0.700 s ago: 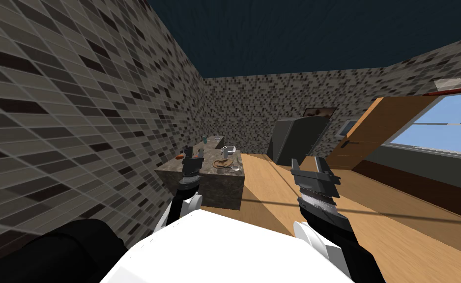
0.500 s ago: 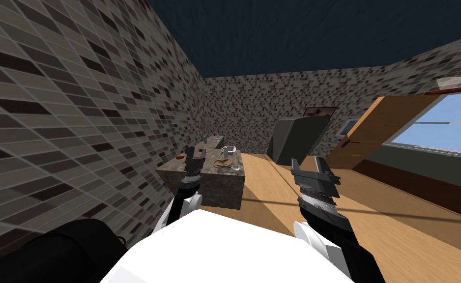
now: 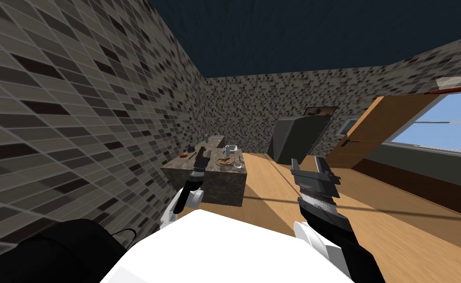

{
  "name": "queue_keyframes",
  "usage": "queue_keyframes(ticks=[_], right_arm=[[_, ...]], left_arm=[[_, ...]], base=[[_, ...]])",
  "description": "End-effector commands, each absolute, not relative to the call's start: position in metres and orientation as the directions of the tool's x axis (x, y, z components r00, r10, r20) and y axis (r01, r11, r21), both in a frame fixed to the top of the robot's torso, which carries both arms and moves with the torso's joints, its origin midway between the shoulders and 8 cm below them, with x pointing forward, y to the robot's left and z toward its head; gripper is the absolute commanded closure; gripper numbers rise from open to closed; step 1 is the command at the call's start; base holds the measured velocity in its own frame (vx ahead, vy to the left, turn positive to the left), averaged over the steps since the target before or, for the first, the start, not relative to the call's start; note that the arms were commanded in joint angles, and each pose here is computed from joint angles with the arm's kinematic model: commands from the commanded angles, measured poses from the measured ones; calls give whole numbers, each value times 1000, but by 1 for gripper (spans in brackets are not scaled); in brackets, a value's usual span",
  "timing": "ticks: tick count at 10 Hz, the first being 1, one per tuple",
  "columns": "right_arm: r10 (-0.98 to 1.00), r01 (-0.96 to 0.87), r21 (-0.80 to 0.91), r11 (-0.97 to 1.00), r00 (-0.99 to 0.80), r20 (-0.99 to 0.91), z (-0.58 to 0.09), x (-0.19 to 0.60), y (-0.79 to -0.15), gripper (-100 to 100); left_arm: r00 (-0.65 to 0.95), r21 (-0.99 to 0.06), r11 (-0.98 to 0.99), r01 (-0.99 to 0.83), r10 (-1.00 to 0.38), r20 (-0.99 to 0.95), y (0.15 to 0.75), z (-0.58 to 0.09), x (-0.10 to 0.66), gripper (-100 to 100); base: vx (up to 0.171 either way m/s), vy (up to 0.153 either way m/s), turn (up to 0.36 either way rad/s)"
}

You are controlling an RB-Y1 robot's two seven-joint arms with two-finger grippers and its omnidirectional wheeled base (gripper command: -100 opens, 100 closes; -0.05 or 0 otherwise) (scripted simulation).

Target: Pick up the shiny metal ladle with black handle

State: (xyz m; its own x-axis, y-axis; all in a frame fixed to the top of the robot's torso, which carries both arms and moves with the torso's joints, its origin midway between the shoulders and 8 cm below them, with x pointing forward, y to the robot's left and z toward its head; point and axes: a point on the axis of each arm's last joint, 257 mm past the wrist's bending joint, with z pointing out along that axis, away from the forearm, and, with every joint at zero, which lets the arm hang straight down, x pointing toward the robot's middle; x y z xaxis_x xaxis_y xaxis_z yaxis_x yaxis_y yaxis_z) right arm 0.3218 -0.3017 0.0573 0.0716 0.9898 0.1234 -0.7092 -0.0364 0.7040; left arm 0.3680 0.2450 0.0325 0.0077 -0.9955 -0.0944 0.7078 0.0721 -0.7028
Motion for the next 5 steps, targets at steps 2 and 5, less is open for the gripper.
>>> queue_keyframes(ticks=[2,5], right_arm=[[990,-709,704,-36,72,123,57,322,-302,0],[990,-709,704,-36,72,123,57,322,-302,0]], left_arm=[[-2,-739,83,669,-993,-114,243,14,387,-100],[-17,-794,104,599,-990,-143,242,-12,423,-100]], base=[[-43,25,8],[-68,39,10]])
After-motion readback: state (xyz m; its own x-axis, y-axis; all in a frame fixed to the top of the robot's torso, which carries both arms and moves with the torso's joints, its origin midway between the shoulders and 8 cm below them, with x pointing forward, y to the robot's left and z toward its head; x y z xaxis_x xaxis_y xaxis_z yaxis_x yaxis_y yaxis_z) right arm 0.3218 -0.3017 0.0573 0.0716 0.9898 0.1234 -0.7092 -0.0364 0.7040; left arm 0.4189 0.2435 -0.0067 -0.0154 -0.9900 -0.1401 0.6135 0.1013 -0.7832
